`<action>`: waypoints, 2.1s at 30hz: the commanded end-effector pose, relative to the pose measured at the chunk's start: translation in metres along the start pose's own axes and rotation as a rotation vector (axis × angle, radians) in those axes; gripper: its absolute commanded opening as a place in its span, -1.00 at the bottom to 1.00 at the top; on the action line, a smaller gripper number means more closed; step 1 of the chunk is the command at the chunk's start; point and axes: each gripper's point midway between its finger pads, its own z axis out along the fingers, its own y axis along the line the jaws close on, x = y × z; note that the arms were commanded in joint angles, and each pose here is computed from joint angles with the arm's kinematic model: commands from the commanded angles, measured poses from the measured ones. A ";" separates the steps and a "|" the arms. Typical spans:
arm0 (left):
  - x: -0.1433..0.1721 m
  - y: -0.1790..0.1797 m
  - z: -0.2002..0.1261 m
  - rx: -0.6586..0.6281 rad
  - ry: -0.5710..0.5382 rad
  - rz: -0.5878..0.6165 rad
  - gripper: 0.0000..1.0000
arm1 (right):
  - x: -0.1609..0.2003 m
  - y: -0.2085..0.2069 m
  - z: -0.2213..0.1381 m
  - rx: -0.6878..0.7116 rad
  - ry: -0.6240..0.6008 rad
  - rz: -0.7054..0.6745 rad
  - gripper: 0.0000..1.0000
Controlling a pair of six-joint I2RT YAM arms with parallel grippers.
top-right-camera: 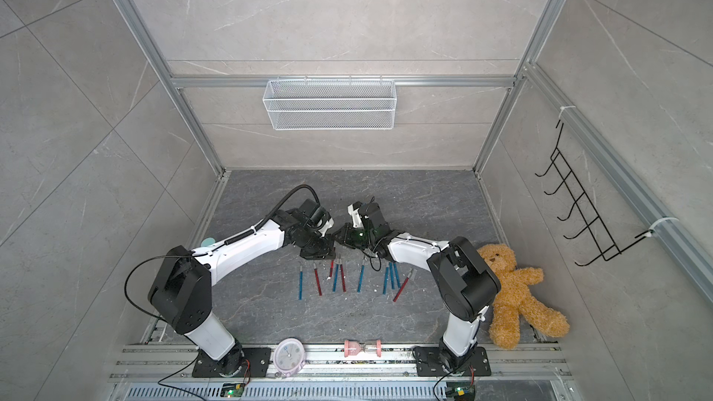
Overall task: Remove protective caps from carving knives
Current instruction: Remove the protective sleeve from the carving knife, then place the protective sleeve at the center of the board.
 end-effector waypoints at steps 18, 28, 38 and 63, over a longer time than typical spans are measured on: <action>0.018 -0.009 -0.008 0.021 0.026 0.043 -0.82 | -0.045 0.006 -0.025 0.003 -0.144 0.012 -0.87; 0.022 -0.001 -0.012 -0.017 0.017 0.040 -0.82 | -0.064 -0.016 -0.049 0.065 -0.172 0.028 -0.86; 0.020 0.017 -0.021 -0.041 -0.007 -0.007 -0.82 | -0.007 -0.078 -0.091 0.282 -0.069 0.049 -0.83; 0.022 0.095 -0.045 -0.104 -0.051 -0.196 -0.82 | 0.067 -0.147 -0.094 0.488 0.064 0.114 -0.64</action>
